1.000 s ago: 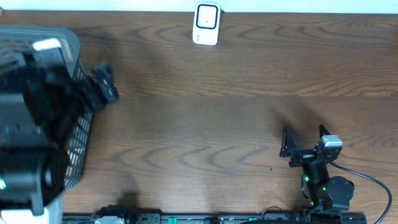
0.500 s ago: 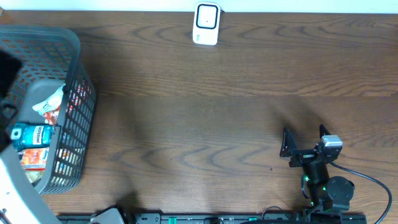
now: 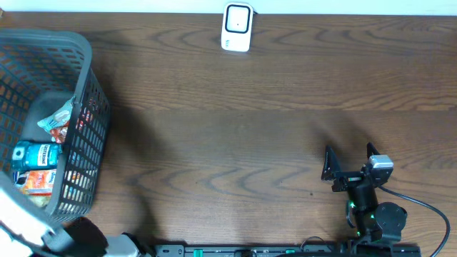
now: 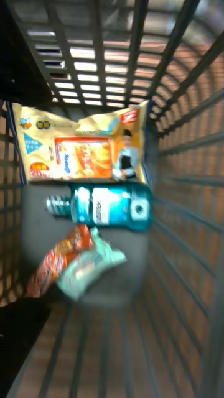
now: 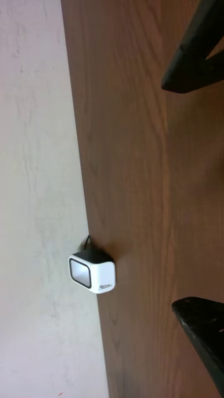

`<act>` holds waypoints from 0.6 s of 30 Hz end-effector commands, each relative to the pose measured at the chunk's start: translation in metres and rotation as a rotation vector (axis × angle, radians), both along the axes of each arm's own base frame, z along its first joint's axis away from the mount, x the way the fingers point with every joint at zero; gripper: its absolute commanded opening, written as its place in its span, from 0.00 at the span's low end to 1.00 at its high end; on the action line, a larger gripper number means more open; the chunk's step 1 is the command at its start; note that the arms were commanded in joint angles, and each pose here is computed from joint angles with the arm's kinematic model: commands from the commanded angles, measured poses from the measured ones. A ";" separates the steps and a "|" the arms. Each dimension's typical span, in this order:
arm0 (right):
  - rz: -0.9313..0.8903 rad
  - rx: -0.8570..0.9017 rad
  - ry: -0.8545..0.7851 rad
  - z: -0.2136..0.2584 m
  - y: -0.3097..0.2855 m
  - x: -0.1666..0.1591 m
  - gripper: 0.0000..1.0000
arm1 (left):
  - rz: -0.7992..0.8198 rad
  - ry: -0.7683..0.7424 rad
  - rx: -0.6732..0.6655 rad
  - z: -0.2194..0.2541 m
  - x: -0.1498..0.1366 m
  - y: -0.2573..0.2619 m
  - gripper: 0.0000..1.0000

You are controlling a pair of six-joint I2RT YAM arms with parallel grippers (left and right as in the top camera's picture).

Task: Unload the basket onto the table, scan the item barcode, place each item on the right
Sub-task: 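Reach the left gripper into the basket and grasp the orange snack packet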

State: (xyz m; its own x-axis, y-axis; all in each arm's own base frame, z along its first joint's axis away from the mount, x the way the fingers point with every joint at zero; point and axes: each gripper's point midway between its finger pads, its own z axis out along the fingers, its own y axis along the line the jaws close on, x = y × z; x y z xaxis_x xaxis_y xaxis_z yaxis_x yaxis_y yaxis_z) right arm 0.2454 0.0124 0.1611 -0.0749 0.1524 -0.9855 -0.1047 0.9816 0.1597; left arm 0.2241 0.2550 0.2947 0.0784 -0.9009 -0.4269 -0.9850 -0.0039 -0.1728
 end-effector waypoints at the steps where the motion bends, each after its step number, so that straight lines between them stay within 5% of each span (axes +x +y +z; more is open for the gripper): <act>1: 0.006 -0.011 0.002 -0.001 0.001 0.000 0.99 | 0.033 0.124 -0.119 -0.055 0.000 0.004 0.98; 18: 0.006 -0.011 0.002 -0.001 0.001 0.000 0.99 | 0.062 0.342 -0.212 -0.158 -0.028 0.001 0.94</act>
State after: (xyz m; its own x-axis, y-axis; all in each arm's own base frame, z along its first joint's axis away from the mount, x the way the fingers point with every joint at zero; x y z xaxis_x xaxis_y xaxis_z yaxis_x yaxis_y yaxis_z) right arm 0.2454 0.0123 0.1612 -0.0744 0.1520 -0.9856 -0.1044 0.9817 0.1593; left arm 0.2052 0.2541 0.1429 0.0181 -0.9744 -0.2241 -0.9882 -0.0515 0.1443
